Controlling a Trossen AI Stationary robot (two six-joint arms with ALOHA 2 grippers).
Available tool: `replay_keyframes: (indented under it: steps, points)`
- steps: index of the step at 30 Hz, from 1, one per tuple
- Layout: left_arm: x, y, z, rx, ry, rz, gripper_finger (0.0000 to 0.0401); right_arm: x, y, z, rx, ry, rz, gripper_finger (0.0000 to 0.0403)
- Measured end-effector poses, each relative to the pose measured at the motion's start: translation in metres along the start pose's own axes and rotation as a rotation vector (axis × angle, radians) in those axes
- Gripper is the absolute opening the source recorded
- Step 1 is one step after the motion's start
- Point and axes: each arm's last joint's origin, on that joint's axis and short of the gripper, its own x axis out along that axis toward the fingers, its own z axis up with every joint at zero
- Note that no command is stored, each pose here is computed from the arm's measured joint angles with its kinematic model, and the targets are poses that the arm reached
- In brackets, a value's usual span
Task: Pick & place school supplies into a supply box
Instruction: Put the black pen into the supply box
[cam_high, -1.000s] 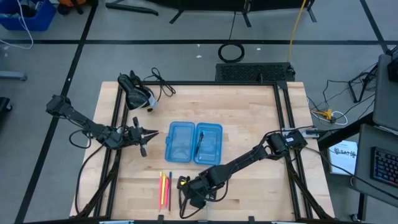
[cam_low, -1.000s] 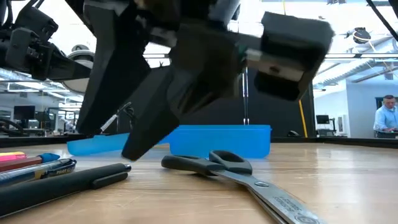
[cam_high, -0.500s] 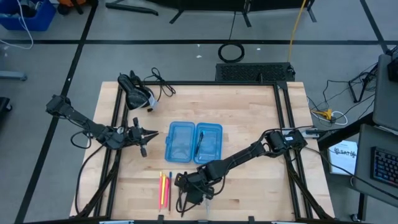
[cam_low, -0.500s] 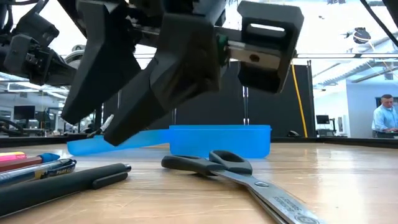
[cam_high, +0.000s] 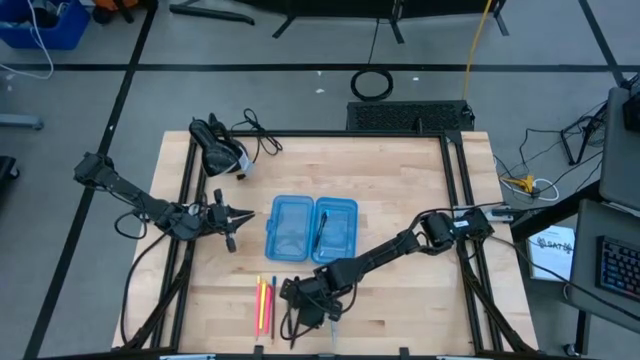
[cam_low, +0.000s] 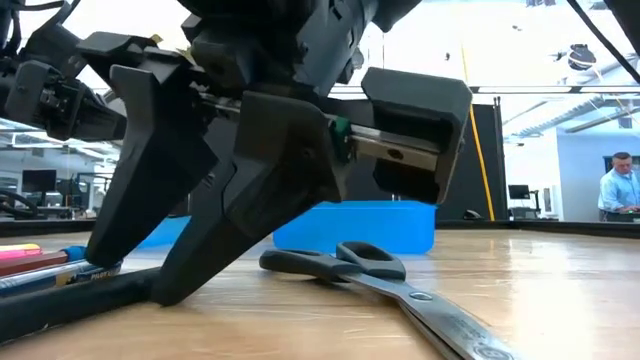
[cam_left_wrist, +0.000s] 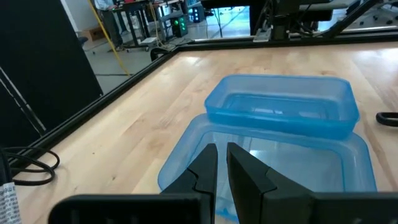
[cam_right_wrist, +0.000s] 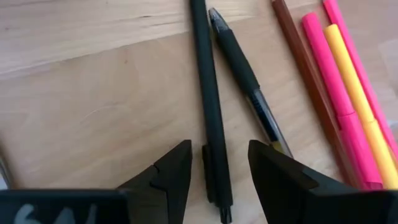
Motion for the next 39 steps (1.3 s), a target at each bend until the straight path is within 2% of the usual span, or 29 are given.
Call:
replay_keyframes:
  steps: [6, 15, 19, 30, 35, 39]
  points:
    - [0.000, 0.000, 0.000, -0.002, 0.000, -0.006, 0.0042, 0.003, 0.003, -0.008, -0.030, -0.001, 0.090, 0.0136]
    - [0.000, 0.000, 0.000, -0.008, 0.002, -0.006, 0.0042, 0.003, 0.008, -0.014, -0.101, 0.026, 0.158, 0.0039]
    - [0.000, 0.000, 0.000, -0.025, 0.004, -0.007, 0.0042, 0.003, 0.012, -0.016, -0.133, 0.050, 0.191, 0.0012]
    - [0.000, 0.000, -0.001, -0.043, 0.006, -0.006, 0.0042, 0.011, 0.026, -0.031, -0.171, 0.091, 0.248, 0.0008]
    - [0.000, 0.000, -0.001, -0.042, 0.006, -0.006, 0.0042, 0.021, 0.035, -0.042, -0.190, 0.076, 0.230, 0.0008]
    - [0.000, 0.000, -0.001, -0.039, 0.006, -0.006, 0.0042, 0.023, 0.040, -0.040, -0.235, 0.078, 0.226, 0.0008]
